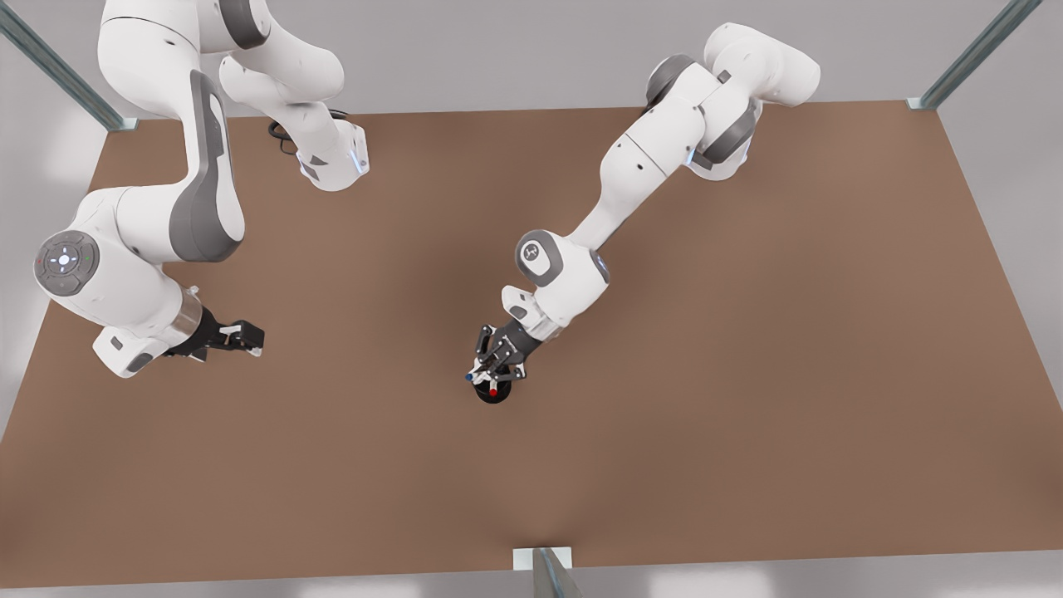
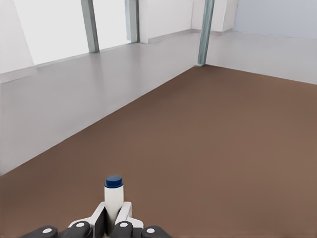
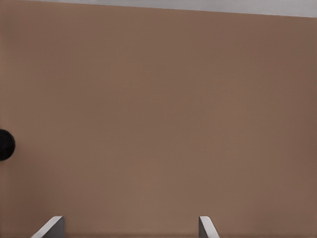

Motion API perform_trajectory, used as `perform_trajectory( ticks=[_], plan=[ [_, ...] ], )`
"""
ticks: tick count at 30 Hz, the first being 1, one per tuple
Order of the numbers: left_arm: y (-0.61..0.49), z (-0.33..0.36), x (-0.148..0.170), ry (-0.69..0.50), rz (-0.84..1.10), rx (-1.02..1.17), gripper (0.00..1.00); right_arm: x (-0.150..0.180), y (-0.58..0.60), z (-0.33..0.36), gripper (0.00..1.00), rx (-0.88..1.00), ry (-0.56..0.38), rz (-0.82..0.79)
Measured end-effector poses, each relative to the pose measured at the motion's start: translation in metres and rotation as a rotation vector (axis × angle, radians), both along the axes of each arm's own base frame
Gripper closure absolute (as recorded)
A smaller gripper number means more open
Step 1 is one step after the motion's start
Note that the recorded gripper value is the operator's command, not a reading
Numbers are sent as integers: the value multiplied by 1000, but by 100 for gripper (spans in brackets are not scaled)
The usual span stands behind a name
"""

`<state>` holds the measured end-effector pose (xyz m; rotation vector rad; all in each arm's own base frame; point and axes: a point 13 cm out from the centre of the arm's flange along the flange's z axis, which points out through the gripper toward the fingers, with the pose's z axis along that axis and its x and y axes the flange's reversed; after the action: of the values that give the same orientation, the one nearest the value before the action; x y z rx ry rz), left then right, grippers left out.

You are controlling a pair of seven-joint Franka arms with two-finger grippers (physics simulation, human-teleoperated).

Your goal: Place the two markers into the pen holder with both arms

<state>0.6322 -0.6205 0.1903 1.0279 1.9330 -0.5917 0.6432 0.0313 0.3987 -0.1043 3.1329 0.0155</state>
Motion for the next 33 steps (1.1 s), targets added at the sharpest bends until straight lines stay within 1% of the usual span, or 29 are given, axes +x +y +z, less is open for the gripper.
perform_trajectory(
  ticks=[4, 5, 6, 7, 12, 15, 19, 20, 21, 23, 24, 25, 26, 28, 30, 31, 33],
  plan=[
    [2, -7, -2, 3, 2, 10, 79, 0, 0, 0, 0, 0, 0, 4],
    [3, -12, -2, 7, 2, 14, 77, 0, 0, 0, 0, 0, 0, 5],
    [3, -16, -3, 10, 2, 17, 59, 0, 0, 0, 0, 0, 0, 6],
    [2, -22, -5, 16, -1, 21, 0, 0, 0, 0, 0, 0, 0, 7],
    [-4, -28, -13, 23, -12, 23, 0, 0, 0, 0, 0, 0, 0, 11],
    [8, -5, 3, 3, 8, 11, 0, 0, 0, 0, 0, 0, 0, 13],
    [29, 32, 7, -3, 21, 8, 0, 0, 1, 0, 0, 0, 0, 16],
    [44, 41, 17, 9, 35, -1, 0, 0, 1, 0, 0, 0, 0, 17],
    [71, 53, 39, 18, 47, -10, 0, 0, 1, 0, 0, 0, 0, 17],
    [147, 105, 108, -52, -6, 53, 0, 0, 1, 0, 0, 0, 0, 18],
    [197, 131, 136, -64, -39, 110, 0, 0, 1, 0, 0, 0, 0, 19],
    [257, 147, 156, -43, -57, 181, 0, 0, 1, 0, 0, 0, 0, 19],
    [326, 162, 169, -4, -53, 269, 0, 0, 1, 0, 0, 0, 0, 19],
    [422, 195, 157, 87, -50, 482, 0, 0, 1, 0, 0, 0, -1, 20],
    [504, 222, 133, 217, 28, 627, 0, 0, 1, 0, 0, 0, 0, 21],
    [531, 243, 117, 267, 72, 668, 0, 0, 1, 0, 0, 0, -1, 21],
    [562, 291, 73, 341, 147, 704, 0, 0, 1, 0, 0, 0, -1, 21]
  ],
)
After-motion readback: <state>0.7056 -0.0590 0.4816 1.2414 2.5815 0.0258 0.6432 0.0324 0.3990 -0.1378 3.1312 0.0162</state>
